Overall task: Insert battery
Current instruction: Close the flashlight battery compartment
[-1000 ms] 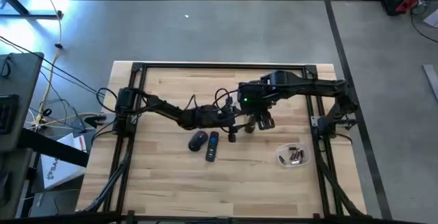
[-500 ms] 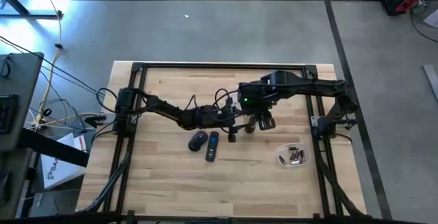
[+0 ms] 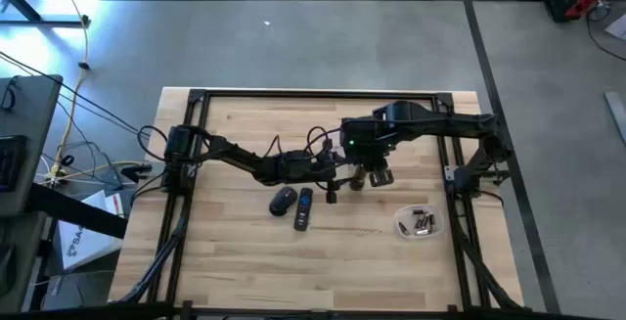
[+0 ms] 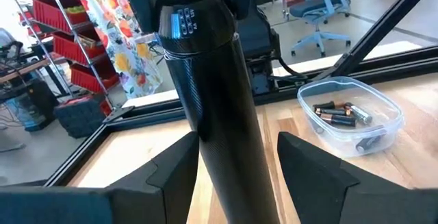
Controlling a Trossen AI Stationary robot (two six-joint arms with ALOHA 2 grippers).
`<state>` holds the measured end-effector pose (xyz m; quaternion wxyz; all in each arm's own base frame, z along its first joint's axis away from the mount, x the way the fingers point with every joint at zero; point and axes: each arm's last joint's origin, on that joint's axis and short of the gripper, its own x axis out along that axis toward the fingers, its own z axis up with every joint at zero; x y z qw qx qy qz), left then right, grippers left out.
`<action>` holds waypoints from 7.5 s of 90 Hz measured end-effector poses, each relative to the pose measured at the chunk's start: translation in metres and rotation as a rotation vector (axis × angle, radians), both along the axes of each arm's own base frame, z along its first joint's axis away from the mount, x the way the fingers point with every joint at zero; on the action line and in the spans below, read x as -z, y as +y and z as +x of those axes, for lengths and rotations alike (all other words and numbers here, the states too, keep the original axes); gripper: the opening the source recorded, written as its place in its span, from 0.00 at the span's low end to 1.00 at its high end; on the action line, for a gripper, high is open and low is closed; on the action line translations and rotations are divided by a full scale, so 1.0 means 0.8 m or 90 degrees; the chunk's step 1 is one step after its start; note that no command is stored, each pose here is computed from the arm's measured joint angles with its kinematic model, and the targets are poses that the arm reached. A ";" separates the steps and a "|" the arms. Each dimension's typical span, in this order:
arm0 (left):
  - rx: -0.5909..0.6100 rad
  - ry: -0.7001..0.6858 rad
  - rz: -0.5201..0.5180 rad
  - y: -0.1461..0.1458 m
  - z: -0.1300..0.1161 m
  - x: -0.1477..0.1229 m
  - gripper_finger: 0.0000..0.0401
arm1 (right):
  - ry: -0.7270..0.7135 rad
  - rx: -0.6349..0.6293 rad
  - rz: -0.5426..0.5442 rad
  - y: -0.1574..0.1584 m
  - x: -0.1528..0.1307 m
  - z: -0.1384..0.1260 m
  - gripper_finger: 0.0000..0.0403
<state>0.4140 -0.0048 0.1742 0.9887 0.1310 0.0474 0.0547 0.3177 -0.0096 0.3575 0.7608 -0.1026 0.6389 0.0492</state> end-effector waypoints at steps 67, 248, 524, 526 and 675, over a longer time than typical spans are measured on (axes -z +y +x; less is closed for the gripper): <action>0.003 0.000 0.006 -0.001 0.000 0.000 0.45 | -0.005 0.050 0.013 0.000 -0.004 -0.009 0.32; 0.011 -0.075 -0.064 -0.002 0.000 -0.013 0.45 | -0.024 0.308 0.063 0.000 0.018 -0.008 0.32; -0.019 -0.004 -0.159 0.002 0.034 0.040 0.34 | -0.119 0.671 0.065 -0.004 0.006 -0.006 0.62; -0.018 -0.003 -0.160 0.002 0.034 0.040 0.34 | -0.128 0.664 0.067 -0.004 0.003 -0.008 0.62; 0.028 0.025 -0.143 0.000 0.033 0.042 0.35 | -0.058 -0.216 0.053 -0.013 -0.006 -0.024 0.41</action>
